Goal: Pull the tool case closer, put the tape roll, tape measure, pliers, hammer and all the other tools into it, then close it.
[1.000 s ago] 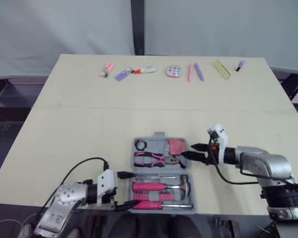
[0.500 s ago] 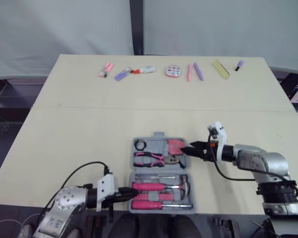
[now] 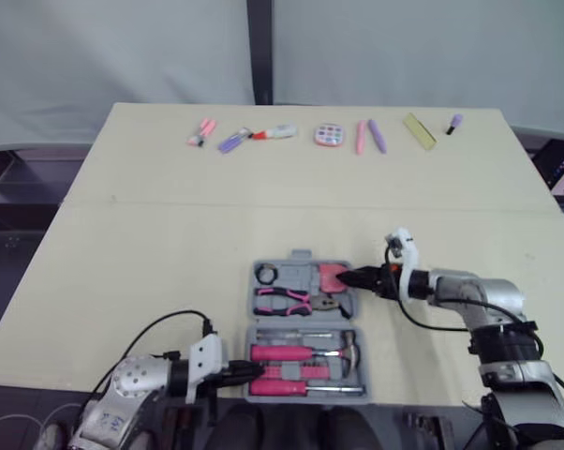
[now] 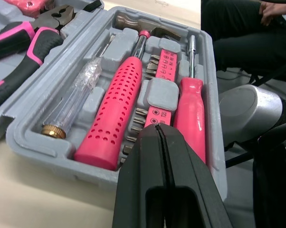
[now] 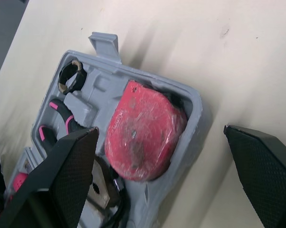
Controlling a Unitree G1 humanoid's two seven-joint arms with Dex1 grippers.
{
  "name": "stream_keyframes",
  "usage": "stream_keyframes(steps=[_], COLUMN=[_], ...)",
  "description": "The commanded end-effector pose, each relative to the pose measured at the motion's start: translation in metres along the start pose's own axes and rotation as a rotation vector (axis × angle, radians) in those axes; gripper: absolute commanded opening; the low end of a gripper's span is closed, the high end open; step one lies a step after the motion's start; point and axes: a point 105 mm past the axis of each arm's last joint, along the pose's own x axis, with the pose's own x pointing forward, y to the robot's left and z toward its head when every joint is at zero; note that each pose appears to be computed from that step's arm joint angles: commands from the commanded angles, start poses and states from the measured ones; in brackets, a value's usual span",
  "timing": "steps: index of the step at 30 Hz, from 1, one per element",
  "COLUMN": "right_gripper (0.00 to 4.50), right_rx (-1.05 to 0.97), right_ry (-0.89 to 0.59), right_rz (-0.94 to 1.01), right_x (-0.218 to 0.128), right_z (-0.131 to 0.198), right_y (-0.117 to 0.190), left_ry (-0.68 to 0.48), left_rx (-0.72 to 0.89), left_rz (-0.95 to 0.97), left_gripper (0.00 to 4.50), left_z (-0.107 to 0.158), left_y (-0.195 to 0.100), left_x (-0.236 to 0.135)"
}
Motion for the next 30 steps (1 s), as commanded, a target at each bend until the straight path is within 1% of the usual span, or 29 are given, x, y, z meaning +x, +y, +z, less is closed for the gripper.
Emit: stream_keyframes(steps=[1,7,14,22,27,30], right_gripper=[4.50,4.50,4.50,4.50,4.50,4.50], right_rx=[0.020,0.060,0.018,-0.150,-0.312,-0.396], right_ry=[-0.030,-0.027,-0.022,0.062,0.176,0.229], right_rz=[0.058,0.150,0.275,0.349,0.424,0.439], right_x=[0.005,0.013,0.001,-0.025,-0.050,-0.061], right_z=[0.007,0.006,0.016,0.007,-0.010,-0.021], right_y=[0.006,0.019,0.047,0.083,0.120,0.135], left_ry=[0.071,0.117,0.140,0.130,0.089,0.087], left_rx=[-0.040,-0.037,-0.035,-0.027,-0.061,-0.073], left_rz=[0.024,0.040,0.074,0.116,0.201,0.254], left_gripper=[0.03,0.03,0.03,0.03,0.03,0.03], left_z=[-0.019,-0.027,-0.033,-0.029,-0.022,-0.018], left_y=[0.000,0.003,0.007,0.013,0.019,0.019], left_x=[-0.001,-0.003,-0.003,-0.001,-0.002,-0.008])
